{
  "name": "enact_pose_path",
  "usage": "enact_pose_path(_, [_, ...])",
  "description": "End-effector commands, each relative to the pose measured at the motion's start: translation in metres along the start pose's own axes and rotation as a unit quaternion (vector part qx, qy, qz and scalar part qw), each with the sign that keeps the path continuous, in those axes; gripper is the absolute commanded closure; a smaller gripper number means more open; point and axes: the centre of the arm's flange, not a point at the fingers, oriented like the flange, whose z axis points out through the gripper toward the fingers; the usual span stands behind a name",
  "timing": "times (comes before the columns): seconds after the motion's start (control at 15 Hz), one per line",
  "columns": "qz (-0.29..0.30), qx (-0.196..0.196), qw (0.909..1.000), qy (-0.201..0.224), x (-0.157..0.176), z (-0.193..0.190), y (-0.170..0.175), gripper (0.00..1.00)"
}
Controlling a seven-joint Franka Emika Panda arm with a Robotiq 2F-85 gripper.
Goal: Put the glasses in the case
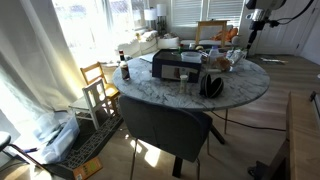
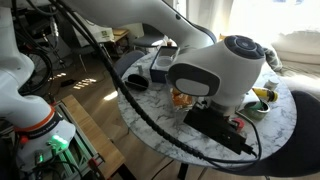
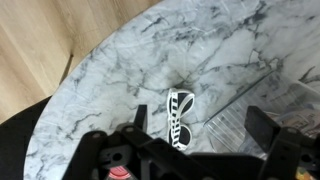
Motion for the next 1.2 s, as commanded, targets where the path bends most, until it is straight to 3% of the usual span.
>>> enact_pose_path(0.0, [-0.013,-0.015,0.9998,-0.008,0.017,0.033,0.014,0.00])
enact_pose_path(0.6, [-0.014,-0.044,0.9989,-0.014,0.052,0.078,0.008,0.00])
enact_pose_path(0.8, [-0.006,-0.047,0.9988,-0.010,0.058,0.085,0.007,0.11])
enact_pose_path(0.93, [-0.001,-0.049,0.9988,-0.007,0.061,0.089,0.006,0.28])
enact_pose_path(1.07, [0.002,-0.049,0.9988,-0.004,0.064,0.093,0.006,0.28])
enact_pose_path(1.13, [0.004,-0.047,0.9989,-0.002,0.065,0.096,0.006,0.36])
